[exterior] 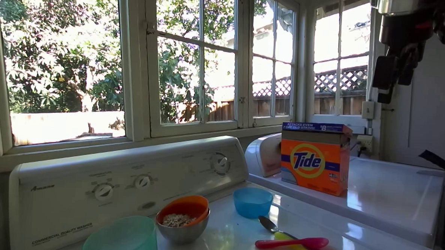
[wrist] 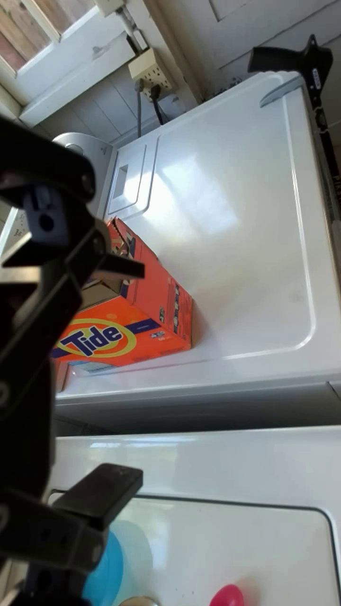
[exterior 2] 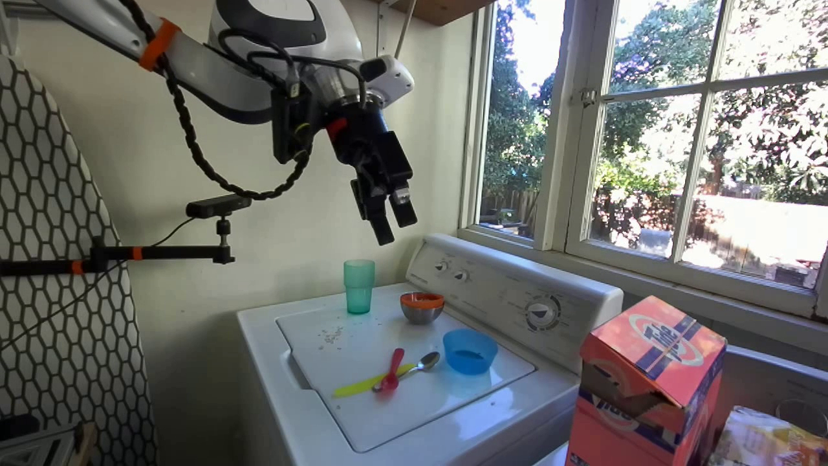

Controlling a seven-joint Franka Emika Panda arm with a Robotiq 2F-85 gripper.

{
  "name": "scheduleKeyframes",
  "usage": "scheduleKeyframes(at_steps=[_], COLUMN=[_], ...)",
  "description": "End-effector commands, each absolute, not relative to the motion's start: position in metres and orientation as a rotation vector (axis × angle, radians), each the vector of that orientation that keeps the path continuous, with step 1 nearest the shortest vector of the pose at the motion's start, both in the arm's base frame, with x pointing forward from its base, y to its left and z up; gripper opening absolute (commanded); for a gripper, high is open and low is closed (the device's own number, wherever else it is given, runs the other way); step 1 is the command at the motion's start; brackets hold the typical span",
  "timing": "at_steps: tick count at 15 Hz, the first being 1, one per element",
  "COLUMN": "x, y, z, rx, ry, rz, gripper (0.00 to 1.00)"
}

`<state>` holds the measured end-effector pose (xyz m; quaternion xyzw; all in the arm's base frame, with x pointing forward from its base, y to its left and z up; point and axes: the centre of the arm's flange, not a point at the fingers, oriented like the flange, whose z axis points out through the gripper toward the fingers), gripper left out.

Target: Open the lid of the box, then put the silver bowl in the blue bowl and move the bowls to the left

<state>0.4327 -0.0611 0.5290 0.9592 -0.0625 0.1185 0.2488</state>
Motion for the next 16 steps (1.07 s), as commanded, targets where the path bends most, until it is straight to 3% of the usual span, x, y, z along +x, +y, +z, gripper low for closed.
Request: scheduleKeyframes(at_steps=[1,5,8,9,16], x=[0.454,0.486,0.521,0.481,0.525], y=[-0.120,-0.190,-0.223,-0.206,-0.218], z=[0.535,0.544,0.544,0.542,0.531], rx=[2.614,2.684,2.691,2.673,2.590], ry=[0.005,0.104,-0.089,-0.002,-0.115], rz=[0.255,0.200,0.181,0.214,0.245], gripper=[1.00,1.00,1.00,1.00,1.00])
